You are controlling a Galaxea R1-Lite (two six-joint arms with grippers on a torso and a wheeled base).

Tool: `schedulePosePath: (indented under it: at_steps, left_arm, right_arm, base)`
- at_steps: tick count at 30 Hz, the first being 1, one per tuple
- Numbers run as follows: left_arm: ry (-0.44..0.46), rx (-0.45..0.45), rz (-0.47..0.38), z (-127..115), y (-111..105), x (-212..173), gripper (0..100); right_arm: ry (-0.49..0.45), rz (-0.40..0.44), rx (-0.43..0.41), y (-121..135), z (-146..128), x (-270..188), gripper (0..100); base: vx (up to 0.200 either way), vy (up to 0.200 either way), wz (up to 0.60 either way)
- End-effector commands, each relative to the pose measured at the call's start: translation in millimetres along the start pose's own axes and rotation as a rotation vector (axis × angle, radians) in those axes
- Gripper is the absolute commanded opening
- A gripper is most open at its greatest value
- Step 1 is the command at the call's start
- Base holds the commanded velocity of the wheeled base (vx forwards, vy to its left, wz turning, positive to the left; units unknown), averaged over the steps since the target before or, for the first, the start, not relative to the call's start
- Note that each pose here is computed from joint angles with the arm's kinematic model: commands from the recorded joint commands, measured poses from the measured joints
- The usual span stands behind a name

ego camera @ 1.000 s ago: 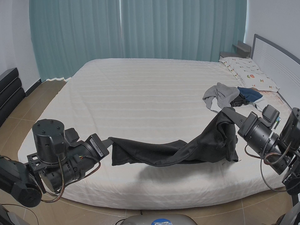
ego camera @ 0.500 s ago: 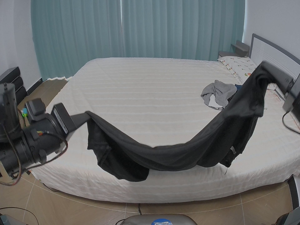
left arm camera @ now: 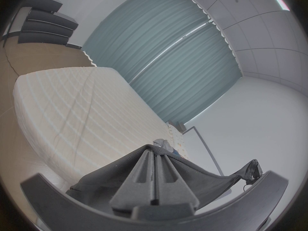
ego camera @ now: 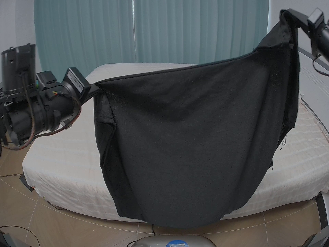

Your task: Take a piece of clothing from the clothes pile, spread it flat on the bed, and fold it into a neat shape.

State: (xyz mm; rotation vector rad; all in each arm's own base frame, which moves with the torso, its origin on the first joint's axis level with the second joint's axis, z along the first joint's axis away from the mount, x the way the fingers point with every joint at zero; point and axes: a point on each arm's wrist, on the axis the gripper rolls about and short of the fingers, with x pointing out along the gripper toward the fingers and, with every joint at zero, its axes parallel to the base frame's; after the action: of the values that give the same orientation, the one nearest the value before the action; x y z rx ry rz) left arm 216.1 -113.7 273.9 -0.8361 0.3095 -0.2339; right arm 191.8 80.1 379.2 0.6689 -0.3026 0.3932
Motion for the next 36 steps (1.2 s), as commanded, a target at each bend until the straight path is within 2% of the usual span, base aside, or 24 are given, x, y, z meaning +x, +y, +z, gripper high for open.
schedulePosePath:
  at_steps: [1, 5, 12, 20, 23, 29, 36]
  left_arm:
    - [0.055, 0.0, 0.141, -14.4, 22.0, 69.2, 0]
    - [0.052, -0.006, 0.17, -13.7, 29.1, 94.7, 0]
    - [0.077, -0.007, 0.199, -20.9, 40.9, 137.3, 0]
    - [0.113, -0.002, 0.253, -42.5, 64.6, 193.4, 0]
    - [0.127, 0.0, 0.274, -54.2, 76.8, 213.4, 0]
    - [0.099, -0.067, 0.265, -71.9, 97.6, 242.7, 0]
    - [0.129, -0.105, 0.329, -101.7, 132.3, 263.8, 0]
  right_arm:
    - [0.141, -0.159, -0.041, -61.7, -68.2, 67.7, 0]
    - [0.149, -0.177, -0.047, -89.8, -106.2, 92.8, 0]
    - [0.089, -0.18, -0.059, -118.5, -125.8, 125.1, 0]
    - [0.143, -0.223, -0.061, -151.1, -163.0, 140.2, 0]
    - [0.16, -0.245, -0.066, -169.6, -188.3, 143.8, 0]
    - [0.198, -0.27, -0.069, -205.2, -237.6, 146.0, 0]
    - [0.195, -0.325, -0.077, -241.9, -284.0, 150.2, 0]
  base:
    - [0.2, 0.0, 0.0]
    - [0.2, 0.0, 0.0]
    - [0.2, 0.0, 0.0]
    - [0.2, 0.0, 0.0]
    - [0.2, 0.0, 0.0]
    - [0.0, 0.0, 0.0]
    - [0.0, 0.0, 0.0]
